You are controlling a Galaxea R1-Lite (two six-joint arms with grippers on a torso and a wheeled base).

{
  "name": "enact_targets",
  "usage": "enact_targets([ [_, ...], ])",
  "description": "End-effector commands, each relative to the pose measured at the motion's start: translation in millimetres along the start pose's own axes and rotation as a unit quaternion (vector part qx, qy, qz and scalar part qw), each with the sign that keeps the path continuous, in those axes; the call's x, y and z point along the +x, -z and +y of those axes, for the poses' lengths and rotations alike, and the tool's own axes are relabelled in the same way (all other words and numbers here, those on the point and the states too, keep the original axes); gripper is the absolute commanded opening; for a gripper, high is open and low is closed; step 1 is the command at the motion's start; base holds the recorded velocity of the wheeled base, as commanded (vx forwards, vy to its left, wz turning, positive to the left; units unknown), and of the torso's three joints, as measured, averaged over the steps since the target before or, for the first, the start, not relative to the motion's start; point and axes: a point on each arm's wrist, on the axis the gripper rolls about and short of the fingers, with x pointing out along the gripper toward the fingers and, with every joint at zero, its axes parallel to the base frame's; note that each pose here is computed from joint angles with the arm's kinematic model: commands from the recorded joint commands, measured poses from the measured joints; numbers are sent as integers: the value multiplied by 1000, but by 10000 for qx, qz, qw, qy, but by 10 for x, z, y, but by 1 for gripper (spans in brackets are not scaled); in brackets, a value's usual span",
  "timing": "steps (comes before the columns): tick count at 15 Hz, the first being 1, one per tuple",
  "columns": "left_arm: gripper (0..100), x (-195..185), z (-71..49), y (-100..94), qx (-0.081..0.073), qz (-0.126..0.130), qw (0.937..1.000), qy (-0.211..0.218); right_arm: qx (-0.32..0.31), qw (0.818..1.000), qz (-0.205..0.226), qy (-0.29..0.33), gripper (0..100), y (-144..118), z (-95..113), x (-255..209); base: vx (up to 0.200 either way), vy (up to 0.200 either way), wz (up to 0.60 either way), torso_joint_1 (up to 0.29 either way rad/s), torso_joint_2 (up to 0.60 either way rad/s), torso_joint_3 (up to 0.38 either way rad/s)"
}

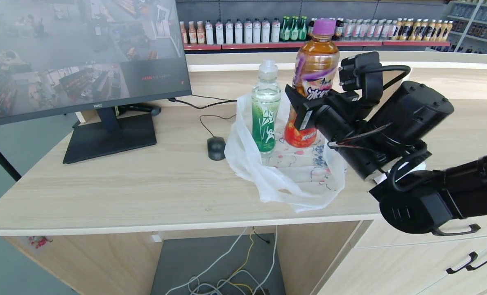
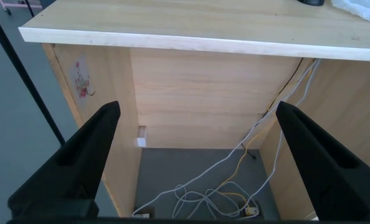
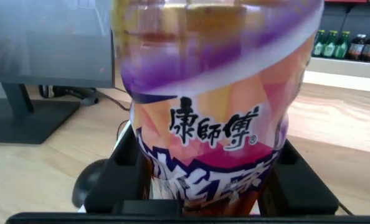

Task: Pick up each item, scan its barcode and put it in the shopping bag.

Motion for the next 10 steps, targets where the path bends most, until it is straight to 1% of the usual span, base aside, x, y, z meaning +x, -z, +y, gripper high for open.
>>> enact_targets([
  [1, 100, 0, 0, 0, 2, -3, 10000, 1, -83, 9998, -13, 196, 0, 132, -121, 202, 0, 0, 0, 0, 0, 0],
  [3, 100, 0, 0, 0, 2, -3, 10000, -7, -120, 9995, 71, 273, 0, 162, -195, 280, 0, 0, 0, 0, 0, 0],
  [4, 100, 0, 0, 0, 2, -3, 10000, 1, -120, 9995, 116, 265, 0, 178, -199, 281, 0, 0, 0, 0, 0, 0],
  [5, 100, 0, 0, 0, 2, -3, 10000, -7, -14, 9994, 248, 246, 0, 259, -192, 284, 0, 0, 0, 0, 0, 0],
  [6, 100, 0, 0, 0, 2, -3, 10000, 1, 15, 9993, 287, 256, 0, 294, -200, 283, 0, 0, 0, 0, 0, 0],
  [7, 100, 0, 0, 0, 2, -3, 10000, 1, -11, 9988, 362, 324, 0, 364, -264, 289, 0, 0, 0, 0, 0, 0],
  [10, 100, 0, 0, 0, 2, -3, 10000, 1, 84, 9984, 483, 281, 0, 489, -252, 298, 0, 0, 0, 0, 0, 0],
])
